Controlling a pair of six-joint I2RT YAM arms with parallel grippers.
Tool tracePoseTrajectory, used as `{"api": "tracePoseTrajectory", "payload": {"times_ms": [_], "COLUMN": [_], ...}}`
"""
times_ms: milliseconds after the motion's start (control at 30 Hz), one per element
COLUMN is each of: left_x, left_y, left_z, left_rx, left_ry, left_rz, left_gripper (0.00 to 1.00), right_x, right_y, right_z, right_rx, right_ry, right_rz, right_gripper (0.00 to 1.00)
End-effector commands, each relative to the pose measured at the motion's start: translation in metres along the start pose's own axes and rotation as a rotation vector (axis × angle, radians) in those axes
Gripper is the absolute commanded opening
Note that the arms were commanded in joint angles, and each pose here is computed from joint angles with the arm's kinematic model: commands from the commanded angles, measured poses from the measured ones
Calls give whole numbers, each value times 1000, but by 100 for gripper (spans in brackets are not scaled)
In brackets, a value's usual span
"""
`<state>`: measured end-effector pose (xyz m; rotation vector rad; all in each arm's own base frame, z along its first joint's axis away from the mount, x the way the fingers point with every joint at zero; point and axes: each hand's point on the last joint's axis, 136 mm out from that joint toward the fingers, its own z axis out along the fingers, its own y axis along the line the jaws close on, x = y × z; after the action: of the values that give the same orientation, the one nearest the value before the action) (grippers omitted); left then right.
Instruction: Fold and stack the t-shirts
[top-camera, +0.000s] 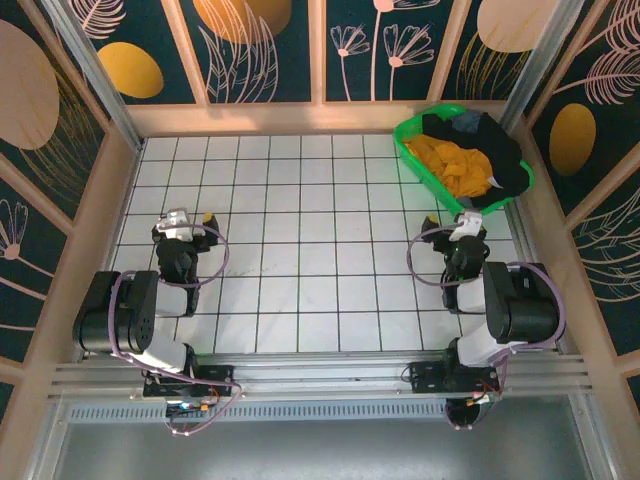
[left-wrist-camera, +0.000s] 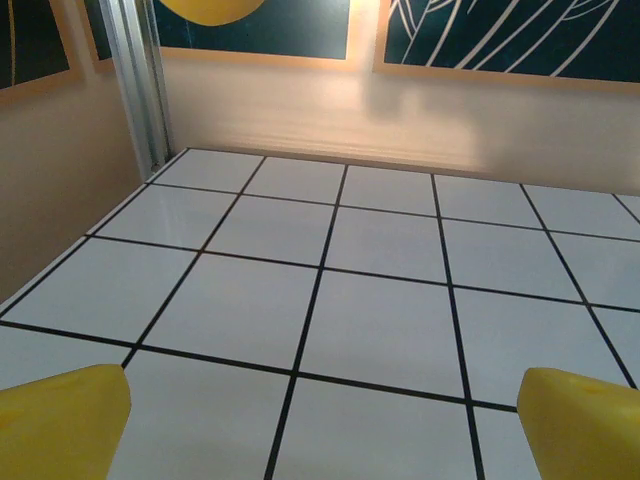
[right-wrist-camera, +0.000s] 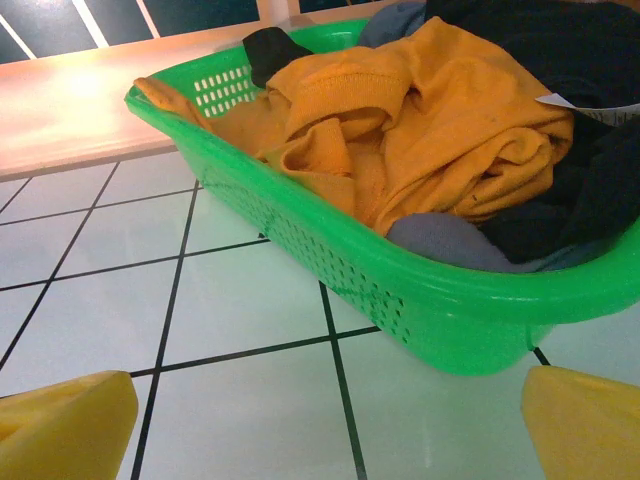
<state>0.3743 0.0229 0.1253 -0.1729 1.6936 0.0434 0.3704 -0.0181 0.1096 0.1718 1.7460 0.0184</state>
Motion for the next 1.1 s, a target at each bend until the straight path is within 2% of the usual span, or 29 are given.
{"api": "tracePoseTrajectory", "payload": {"times_ms": [0, 833, 900, 967, 1067], "left_x": [-9, -13, -23, -45, -102], "left_y": [-6, -6, -6, 3, 5], "left_z": [2, 0, 0, -5, -20], "left_rx": [24, 28, 16, -55, -89], "left_ry": [-25, -39, -30, -53, -193], "left_rz": [11, 11, 18, -4, -44], "left_gripper": [99, 99, 99, 99, 99], "right_x": [-14, -17, -29, -53, -128], "right_y": [2, 3, 6, 12, 26], "right_z": [2, 1, 1, -4, -26], "right_rx": [-8, -5, 41, 91, 104], "right_ry": [-48, -54, -50, -82, -265], "right_rz": [3, -4, -34, -61, 7], "right_gripper": [99, 99, 99, 99, 99]}}
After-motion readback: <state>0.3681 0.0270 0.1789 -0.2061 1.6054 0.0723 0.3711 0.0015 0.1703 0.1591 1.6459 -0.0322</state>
